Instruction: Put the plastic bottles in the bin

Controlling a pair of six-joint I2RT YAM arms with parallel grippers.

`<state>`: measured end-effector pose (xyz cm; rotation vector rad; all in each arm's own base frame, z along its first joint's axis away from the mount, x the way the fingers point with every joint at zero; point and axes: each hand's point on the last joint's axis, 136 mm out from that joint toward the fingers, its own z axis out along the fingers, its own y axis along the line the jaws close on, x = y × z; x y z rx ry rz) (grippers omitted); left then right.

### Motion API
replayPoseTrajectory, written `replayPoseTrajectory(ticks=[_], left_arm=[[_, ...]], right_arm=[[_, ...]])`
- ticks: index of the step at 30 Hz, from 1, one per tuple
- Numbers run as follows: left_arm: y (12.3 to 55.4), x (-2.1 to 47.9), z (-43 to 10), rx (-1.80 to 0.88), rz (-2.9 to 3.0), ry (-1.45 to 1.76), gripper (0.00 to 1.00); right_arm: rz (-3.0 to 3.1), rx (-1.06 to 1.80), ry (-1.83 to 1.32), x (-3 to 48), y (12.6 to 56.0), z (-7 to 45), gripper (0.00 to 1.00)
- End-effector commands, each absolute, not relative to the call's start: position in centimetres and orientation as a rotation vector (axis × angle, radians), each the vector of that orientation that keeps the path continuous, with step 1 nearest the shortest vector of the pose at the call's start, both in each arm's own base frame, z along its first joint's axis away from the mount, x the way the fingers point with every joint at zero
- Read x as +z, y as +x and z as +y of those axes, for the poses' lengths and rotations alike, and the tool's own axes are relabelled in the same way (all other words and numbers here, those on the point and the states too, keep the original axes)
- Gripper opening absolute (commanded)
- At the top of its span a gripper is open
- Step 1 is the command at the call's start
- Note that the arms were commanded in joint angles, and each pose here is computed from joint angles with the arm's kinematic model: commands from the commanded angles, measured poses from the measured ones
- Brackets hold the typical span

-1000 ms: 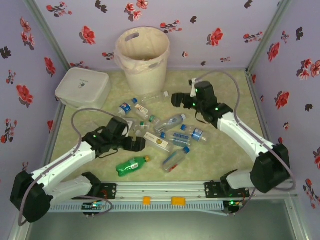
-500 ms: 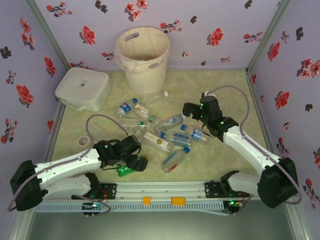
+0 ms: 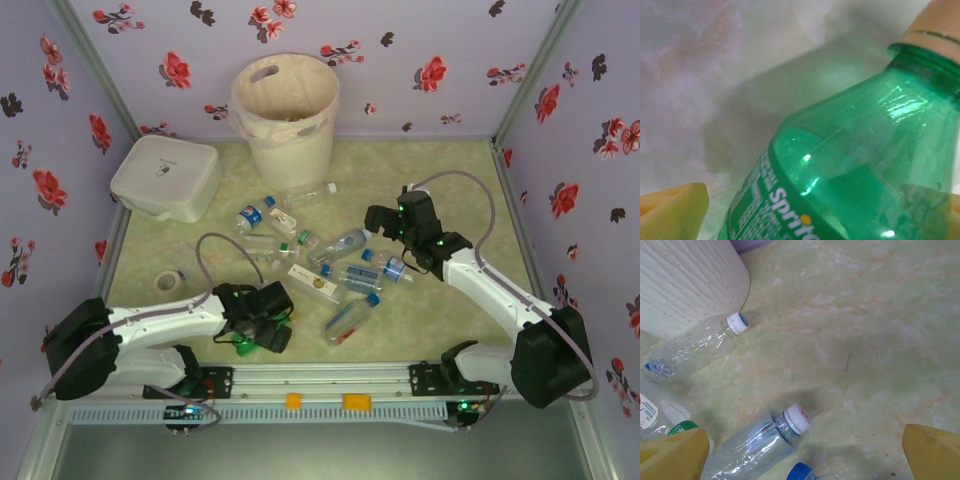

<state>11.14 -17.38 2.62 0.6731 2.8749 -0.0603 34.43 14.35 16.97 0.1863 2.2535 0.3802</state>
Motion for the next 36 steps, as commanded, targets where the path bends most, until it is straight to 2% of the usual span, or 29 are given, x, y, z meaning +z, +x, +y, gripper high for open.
replayPoseTrajectory(ticks=[1, 8, 20, 31, 36], left_arm=[[11.5, 2.4, -17.5, -0.027, 2.871, 0.657, 0.95], [11.4, 2.1, -17.5, 0.005, 2.887, 0.666, 0.84], [12.0, 2.4, -16.8, 0.068, 2.868, 0.632, 0.47], [14.0, 7.1, -15.8, 0.004, 2.753, 0.344, 0.33], [15.1, 10.0, -14.6, -0.078, 2.667, 0.174, 0.32]], right_arm=[[2.23, 0.366, 0.215, 17.6, 35.0, 13.8, 1.0], [2.233, 0.357, 0.221, 18.0, 35.0, 13.2, 1.0], [2.242, 0.374, 0.244, 17.2, 35.3, 13.0, 1.0], [2.239, 0.43, 0.258, 16.3, 35.7, 13.7, 1.0], [2.244, 0.449, 0.248, 16.2, 35.8, 14.1, 1.0]])
